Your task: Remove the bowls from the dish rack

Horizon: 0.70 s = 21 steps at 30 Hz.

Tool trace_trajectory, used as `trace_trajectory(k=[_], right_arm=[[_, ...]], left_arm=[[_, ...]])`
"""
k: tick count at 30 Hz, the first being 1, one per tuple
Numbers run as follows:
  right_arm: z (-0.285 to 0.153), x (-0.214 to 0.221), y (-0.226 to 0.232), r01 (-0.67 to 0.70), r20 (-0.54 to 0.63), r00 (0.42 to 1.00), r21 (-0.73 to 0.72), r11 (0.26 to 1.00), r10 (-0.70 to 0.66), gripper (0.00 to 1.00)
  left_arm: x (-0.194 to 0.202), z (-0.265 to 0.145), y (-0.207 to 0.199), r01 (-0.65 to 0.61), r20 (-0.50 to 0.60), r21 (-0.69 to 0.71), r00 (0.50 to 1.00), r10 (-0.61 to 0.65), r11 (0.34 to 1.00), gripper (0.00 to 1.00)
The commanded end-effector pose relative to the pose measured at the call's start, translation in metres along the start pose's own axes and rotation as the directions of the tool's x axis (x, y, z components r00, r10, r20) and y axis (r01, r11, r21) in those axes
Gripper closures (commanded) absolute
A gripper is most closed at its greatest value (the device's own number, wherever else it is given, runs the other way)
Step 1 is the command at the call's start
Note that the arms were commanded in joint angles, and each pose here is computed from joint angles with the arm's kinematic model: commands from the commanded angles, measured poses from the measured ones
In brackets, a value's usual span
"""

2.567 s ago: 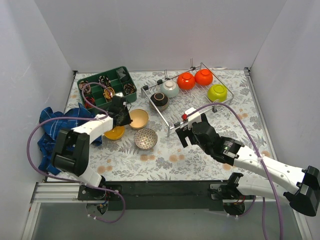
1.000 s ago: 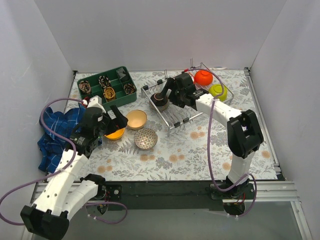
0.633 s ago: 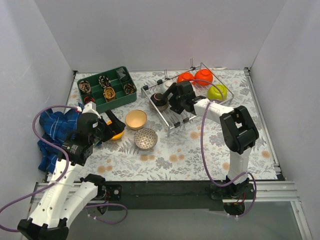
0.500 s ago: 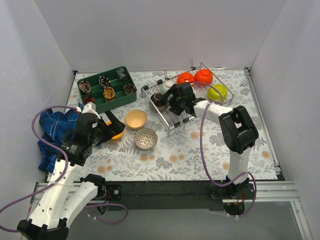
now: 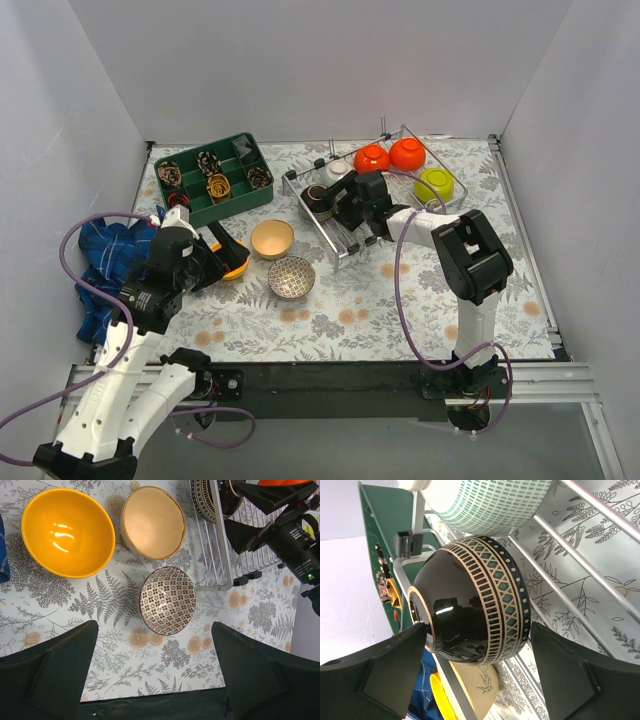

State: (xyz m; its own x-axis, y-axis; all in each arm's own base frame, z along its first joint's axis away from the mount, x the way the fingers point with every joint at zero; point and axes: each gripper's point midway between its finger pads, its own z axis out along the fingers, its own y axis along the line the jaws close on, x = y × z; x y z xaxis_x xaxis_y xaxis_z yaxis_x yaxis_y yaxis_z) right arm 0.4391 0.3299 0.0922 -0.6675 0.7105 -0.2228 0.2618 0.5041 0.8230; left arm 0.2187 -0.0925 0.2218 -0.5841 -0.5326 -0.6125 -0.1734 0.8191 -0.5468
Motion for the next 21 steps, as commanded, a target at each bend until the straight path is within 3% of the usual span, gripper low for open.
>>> trace_trajectory(k=[1,6,9,12,15,21], right_arm=[[0.007,0.002,-0.019,-0.029,0.02,0.999,0.003,1.0,0.029,0.15],[-0.004,0.002,-0.012,-0.004,0.02,1.0,-0.041,0.999,0.005,0.4],[-0.016,-0.002,-0.001,0.025,0.04,0.999,-0.081,0.996,-0.022,0.64],[-0.029,-0.005,0.008,0.066,0.059,0.996,-0.11,0.992,-0.06,0.82],[-0.041,-0.002,0.012,0.106,0.06,0.993,-0.131,0.986,-0.099,0.9],[-0.064,-0.007,0.033,0.257,0.103,0.965,-0.187,0.948,-0.241,0.99]], left_arm=[[-0.005,-0.011,-0.004,0.007,0.017,0.019,1.0,-0.007,1.0,0.02],[-0.005,-0.014,-0.003,0.007,0.025,0.02,1.0,-0.007,1.0,0.02],[-0.004,-0.015,-0.002,0.006,0.031,0.022,0.999,-0.006,1.0,0.02],[-0.003,-0.014,0.001,-0.003,0.032,0.014,0.999,0.003,1.0,0.02],[-0.002,-0.013,0.003,-0.01,0.03,0.011,0.999,0.009,1.0,0.02],[0.0,-0.013,0.004,-0.014,0.03,0.011,0.999,0.014,1.0,0.02]])
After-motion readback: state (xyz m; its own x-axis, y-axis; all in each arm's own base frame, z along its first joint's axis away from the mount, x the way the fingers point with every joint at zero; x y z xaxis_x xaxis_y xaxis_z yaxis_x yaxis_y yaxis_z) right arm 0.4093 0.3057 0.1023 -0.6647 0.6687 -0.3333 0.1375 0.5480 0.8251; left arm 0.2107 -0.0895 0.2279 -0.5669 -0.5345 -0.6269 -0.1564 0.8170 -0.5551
